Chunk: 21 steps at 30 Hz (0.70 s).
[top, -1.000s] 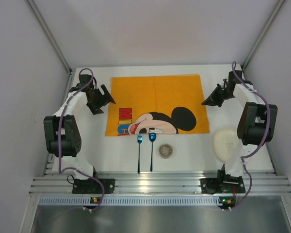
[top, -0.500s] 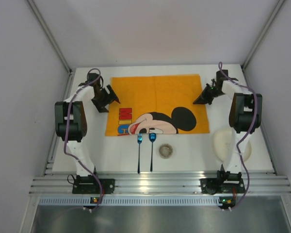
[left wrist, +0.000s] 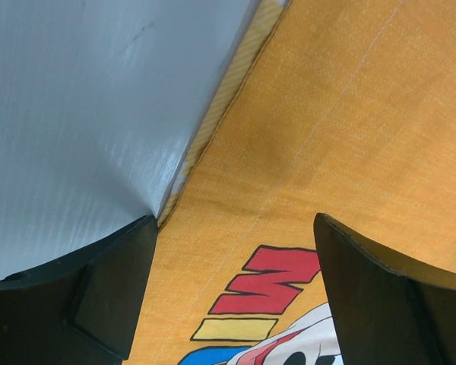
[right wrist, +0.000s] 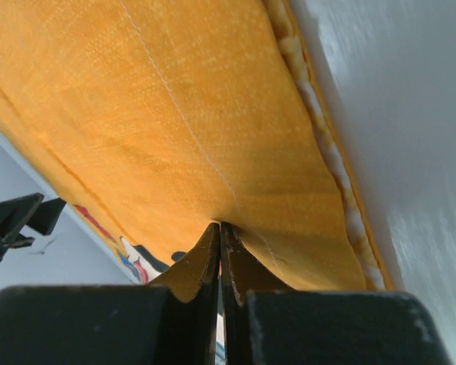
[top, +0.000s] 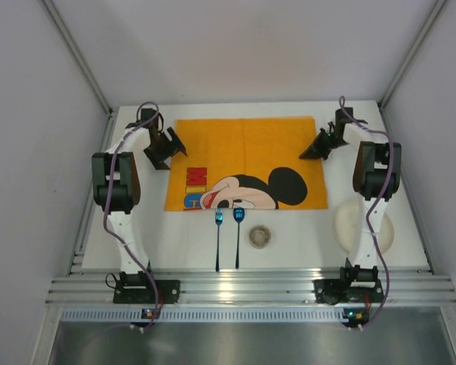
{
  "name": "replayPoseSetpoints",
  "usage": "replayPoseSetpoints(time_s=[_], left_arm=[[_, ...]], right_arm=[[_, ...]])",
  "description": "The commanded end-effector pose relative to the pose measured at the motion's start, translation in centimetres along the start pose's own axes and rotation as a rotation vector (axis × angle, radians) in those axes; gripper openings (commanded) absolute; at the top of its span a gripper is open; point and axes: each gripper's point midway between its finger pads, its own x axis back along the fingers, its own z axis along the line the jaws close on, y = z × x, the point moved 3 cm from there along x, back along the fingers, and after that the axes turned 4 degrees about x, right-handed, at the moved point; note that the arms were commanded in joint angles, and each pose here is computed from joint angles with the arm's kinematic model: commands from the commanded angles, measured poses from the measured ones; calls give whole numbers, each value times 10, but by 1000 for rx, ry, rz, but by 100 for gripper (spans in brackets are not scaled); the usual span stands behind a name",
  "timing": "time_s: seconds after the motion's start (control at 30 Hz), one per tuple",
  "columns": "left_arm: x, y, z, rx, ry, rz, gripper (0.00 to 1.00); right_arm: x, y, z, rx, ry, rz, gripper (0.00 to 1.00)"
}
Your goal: Set the dinner table for one person
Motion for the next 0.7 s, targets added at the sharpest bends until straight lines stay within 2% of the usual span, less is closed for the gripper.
replayPoseSetpoints(time_s=[0.0,0.37,0.53,0.67], left_arm=[[-17,4,9,8,64,-1,90],[-32,34,-6,1,79,-25,90],[-33,48,-17,-16,70,-34,90],[-34,41,-9,-30,91,-19,90]], right_arm=[[-7,15,18,18,50,-20,0],[-19,43,40,-2,112,-36,0],[-23,26,40,12,96,-2,0],[-13,12,35,18,72,3,0]])
